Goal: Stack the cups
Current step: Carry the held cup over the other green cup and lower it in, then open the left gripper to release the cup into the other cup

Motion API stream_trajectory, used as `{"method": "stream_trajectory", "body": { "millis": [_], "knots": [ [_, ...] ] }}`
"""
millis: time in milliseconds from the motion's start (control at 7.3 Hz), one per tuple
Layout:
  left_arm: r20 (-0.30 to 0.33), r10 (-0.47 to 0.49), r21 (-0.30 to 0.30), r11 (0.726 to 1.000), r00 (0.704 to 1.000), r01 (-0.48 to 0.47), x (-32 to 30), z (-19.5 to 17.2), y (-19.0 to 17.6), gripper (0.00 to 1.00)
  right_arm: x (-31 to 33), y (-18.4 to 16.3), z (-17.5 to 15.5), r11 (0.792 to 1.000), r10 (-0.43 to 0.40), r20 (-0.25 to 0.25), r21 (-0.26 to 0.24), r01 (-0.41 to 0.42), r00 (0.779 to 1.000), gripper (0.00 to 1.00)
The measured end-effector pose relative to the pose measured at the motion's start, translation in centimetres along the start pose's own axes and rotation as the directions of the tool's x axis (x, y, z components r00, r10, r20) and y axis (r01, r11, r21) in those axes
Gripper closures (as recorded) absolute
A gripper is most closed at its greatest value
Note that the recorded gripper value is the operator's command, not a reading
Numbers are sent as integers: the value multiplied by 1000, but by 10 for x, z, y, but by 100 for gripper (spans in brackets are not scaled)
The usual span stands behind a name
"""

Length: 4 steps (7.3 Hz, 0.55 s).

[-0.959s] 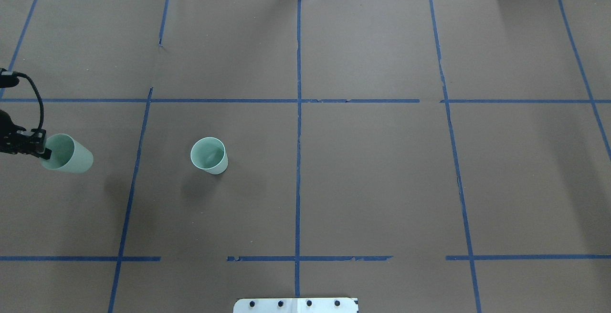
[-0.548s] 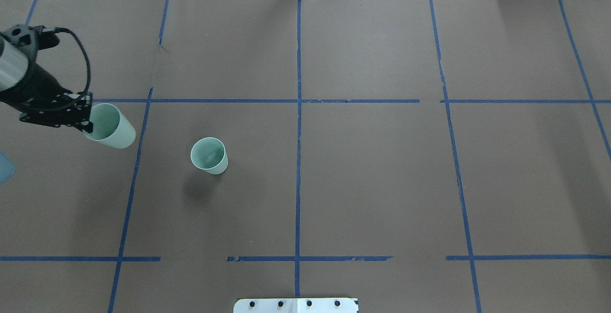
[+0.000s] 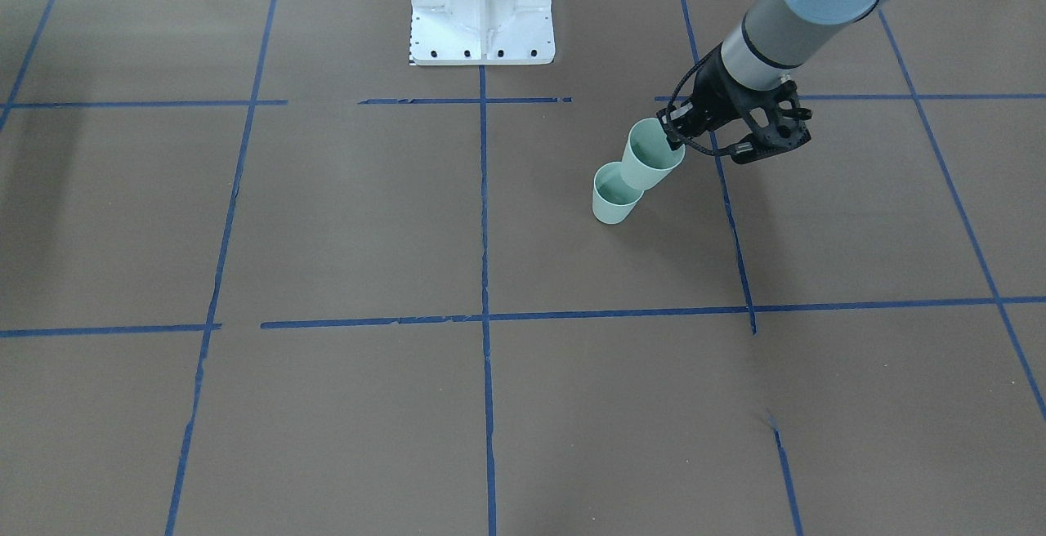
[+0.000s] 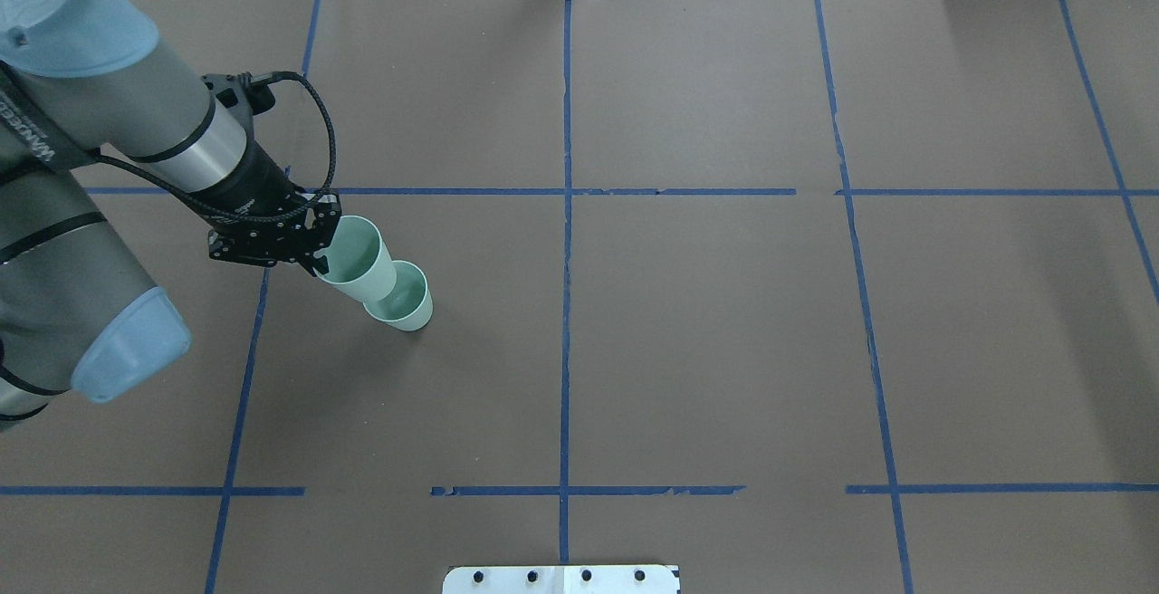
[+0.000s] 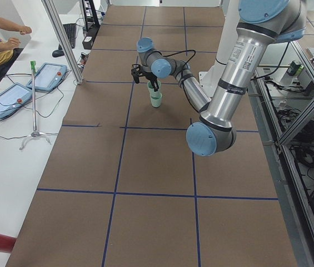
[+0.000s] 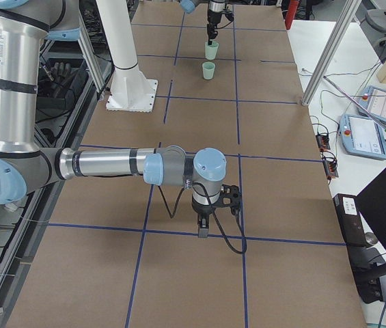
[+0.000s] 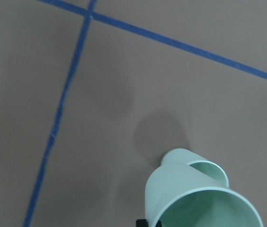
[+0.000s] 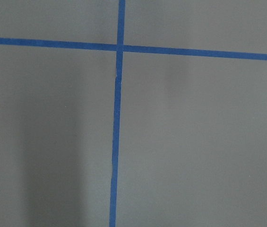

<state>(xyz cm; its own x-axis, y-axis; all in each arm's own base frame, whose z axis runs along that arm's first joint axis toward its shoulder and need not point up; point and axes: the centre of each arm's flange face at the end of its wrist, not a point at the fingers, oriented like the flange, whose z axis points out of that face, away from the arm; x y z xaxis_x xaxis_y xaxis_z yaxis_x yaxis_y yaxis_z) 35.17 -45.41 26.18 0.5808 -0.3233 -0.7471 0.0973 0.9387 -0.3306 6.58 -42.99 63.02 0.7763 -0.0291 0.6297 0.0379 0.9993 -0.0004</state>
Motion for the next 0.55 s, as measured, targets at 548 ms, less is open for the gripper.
{"method": "stream_trajectory", "body": {
  "millis": [548],
  "knots": [
    [19,-12,5,1000,1000,12,8,15,1,100,0,0,0,1000,-1,0,-1,1,1000,0]
  ]
}}
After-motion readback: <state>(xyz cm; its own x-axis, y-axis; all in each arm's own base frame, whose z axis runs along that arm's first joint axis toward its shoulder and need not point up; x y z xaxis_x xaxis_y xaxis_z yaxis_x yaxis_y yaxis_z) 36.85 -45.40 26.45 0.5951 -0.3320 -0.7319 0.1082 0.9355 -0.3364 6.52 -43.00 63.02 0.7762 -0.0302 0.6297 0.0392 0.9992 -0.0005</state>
